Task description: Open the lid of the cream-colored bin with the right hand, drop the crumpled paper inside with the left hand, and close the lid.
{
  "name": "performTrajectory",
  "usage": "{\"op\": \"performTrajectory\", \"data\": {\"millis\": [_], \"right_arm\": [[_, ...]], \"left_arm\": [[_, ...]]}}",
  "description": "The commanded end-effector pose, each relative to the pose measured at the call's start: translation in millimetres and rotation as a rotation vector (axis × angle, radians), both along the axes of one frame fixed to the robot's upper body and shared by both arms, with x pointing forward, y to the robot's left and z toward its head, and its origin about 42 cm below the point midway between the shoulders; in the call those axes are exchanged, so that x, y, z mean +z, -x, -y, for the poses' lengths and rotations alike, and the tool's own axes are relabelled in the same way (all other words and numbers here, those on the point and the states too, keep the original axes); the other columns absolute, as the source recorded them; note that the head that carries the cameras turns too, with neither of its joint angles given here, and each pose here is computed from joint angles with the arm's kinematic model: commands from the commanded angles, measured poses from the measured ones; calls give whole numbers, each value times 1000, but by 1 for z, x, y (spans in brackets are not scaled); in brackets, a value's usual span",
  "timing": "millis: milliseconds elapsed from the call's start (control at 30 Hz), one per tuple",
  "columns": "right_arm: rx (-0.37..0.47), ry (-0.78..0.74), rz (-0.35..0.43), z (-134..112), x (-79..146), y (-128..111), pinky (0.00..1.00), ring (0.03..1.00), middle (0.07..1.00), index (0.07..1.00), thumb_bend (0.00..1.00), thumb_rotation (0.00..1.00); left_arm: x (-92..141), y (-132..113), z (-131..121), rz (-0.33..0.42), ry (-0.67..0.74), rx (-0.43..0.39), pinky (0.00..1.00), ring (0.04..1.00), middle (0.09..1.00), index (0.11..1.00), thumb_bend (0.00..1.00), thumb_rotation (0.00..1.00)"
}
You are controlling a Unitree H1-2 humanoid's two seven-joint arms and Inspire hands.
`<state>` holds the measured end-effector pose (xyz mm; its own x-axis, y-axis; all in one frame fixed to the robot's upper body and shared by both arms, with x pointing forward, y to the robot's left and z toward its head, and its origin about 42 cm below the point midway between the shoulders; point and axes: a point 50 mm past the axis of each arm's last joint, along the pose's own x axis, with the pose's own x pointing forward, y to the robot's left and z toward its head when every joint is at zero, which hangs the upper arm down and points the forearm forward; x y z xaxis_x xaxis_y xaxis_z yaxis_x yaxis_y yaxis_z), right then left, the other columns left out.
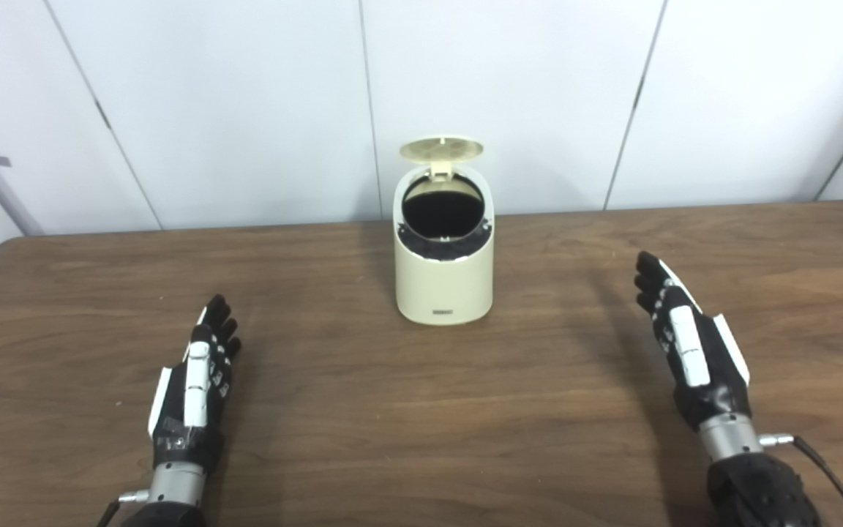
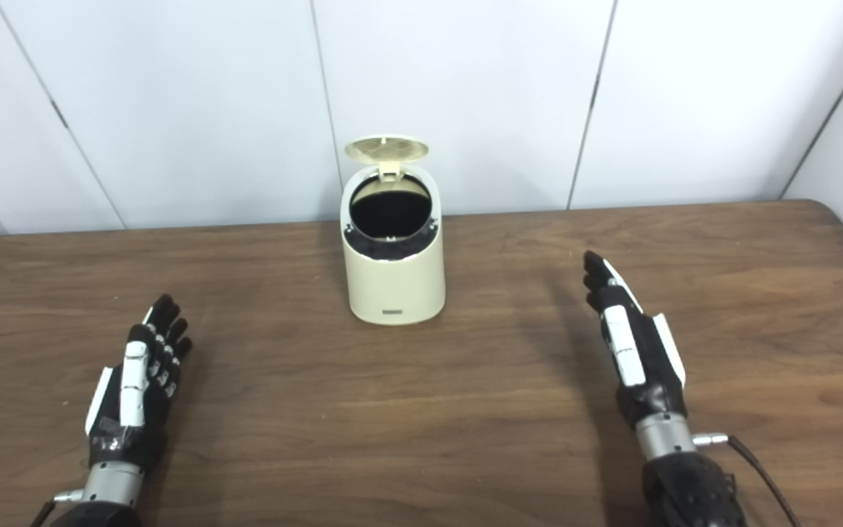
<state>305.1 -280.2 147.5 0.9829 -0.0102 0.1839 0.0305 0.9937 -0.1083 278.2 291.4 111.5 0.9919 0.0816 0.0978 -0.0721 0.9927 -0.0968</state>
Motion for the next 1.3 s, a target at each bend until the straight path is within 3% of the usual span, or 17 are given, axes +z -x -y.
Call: {"op": "performTrajectory", "data": {"millis": [0, 400, 967, 1267], "right_arm": [[18, 41, 116, -2, 29, -11, 945, 935, 936, 899, 587, 961], [37, 167, 164, -4, 56, -32, 885, 919, 928, 910, 564, 984], [62, 265, 206, -12, 84, -56, 896, 933, 929, 892, 625, 1000], [73, 343, 234, -24, 104, -68, 863, 910, 914, 888, 624, 1000]], "left_arm": [[-14, 6, -5, -40, -23, 14, 1000, 1000, 1000, 1000, 490, 915], [-19, 7, 1, -50, -62, 3, 1000, 1000, 1000, 1000, 416, 960], [-29, 8, 11, -47, -56, 9, 1000, 1000, 1000, 1000, 382, 848], [-29, 8, 16, -51, -59, 13, 1000, 1000, 1000, 1000, 337, 853]]}}
